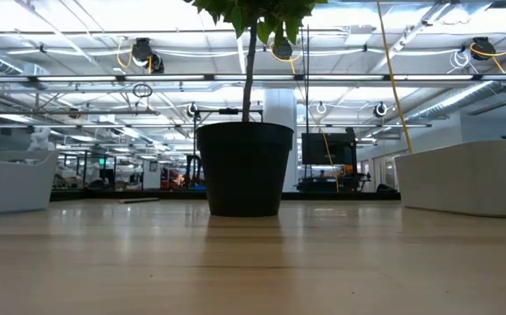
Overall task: Sort crayons/erasers/pens/pencils in bins
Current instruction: Put the pink pencil into the top right gray bin
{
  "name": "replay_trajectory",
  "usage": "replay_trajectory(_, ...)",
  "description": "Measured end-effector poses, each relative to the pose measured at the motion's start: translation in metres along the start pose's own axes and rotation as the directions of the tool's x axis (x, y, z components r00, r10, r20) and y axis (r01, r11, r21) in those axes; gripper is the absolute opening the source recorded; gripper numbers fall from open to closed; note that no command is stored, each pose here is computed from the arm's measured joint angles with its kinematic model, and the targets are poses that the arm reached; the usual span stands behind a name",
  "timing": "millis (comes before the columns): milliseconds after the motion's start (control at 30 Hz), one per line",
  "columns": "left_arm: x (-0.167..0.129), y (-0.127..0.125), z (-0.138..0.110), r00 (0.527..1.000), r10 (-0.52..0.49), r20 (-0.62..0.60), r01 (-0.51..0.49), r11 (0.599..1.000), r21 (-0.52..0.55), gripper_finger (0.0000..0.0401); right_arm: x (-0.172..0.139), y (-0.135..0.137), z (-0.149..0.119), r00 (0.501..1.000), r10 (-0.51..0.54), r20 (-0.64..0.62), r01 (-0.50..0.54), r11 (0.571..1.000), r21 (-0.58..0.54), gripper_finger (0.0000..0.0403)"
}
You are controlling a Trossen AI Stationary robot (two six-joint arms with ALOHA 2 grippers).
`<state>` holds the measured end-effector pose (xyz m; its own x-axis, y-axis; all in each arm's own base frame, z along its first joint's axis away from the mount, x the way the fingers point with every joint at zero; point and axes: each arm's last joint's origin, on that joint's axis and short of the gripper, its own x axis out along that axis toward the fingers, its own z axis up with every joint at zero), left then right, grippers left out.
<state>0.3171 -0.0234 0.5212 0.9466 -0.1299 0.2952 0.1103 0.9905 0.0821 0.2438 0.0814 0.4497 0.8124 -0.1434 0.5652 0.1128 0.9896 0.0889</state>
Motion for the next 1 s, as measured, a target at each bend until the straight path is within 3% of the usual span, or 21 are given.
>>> replay_trajectory(233, 0.032, -0.011, -0.025, 0.999, -0.013, 0.036, 0.014, 1.000, -0.022, 0.0013, 0.000, 0.004, -0.001, 0.996, 0.081, 0.024, -0.081, 0.997, -0.018, 0.0189)
replay_trajectory(433, 0.047, -0.013, -0.046, 1.000, -0.015, 0.014, 0.016, 0.999, -0.052, 0.0013, 0.000, 0.004, -0.001, 0.996, 0.078, 0.035, -0.077, 0.997, -0.015, 0.0173)
replay_trajectory(600, 0.048, -0.013, -0.048, 1.000, -0.019, 0.012, 0.019, 0.998, -0.052, 0.0013, 0.000, 0.004, -0.001, 0.996, 0.077, 0.037, -0.077, 0.997, -0.020, 0.0154)
replay_trajectory(767, 0.048, -0.013, -0.048, 1.000, -0.019, 0.016, 0.020, 0.999, -0.051, 0.0015, 0.001, 0.003, 0.002, 0.996, 0.069, 0.060, -0.068, 0.998, -0.015, 0.0110)
replay_trajectory(1000, 0.048, -0.013, -0.049, 1.000, -0.020, 0.006, 0.020, 0.998, -0.059, 0.0017, 0.003, -0.003, -0.001, 0.997, 0.054, 0.046, -0.052, 0.998, -0.042, 0.0016)
